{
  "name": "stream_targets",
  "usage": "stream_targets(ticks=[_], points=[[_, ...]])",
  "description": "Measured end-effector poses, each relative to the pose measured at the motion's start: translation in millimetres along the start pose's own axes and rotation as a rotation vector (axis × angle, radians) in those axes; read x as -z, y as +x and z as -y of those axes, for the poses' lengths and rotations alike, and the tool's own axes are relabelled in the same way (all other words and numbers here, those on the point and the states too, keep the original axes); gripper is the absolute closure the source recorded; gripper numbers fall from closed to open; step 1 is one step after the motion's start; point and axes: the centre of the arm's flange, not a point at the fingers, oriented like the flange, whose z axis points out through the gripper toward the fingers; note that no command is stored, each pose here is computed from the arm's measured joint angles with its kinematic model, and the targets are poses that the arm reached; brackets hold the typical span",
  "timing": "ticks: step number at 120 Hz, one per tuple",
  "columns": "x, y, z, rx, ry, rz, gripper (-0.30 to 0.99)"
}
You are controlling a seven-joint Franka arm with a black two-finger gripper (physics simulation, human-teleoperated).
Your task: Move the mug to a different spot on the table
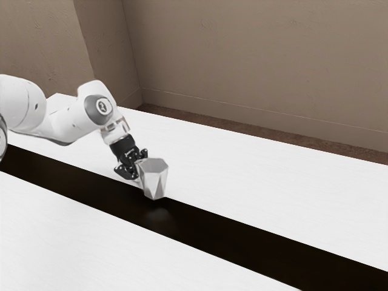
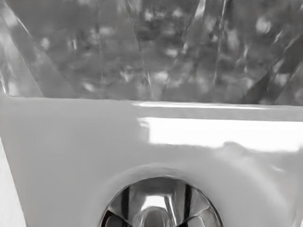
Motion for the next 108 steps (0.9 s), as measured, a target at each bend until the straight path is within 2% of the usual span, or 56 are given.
stream_targets(ticks=[31,53,81,95,108], points=[[-35,26,4,-0.04,-0.046,-0.038,0.68],[-55,25,6,-0.031,-0.064,-0.072,0.7],[-67,17,7,-0.022,-0.078,-0.085,0.71],[-70,15,7,-0.021,-0.082,-0.088,0.67],[-73,13,6,-0.02,-0.088,-0.089,0.58]])
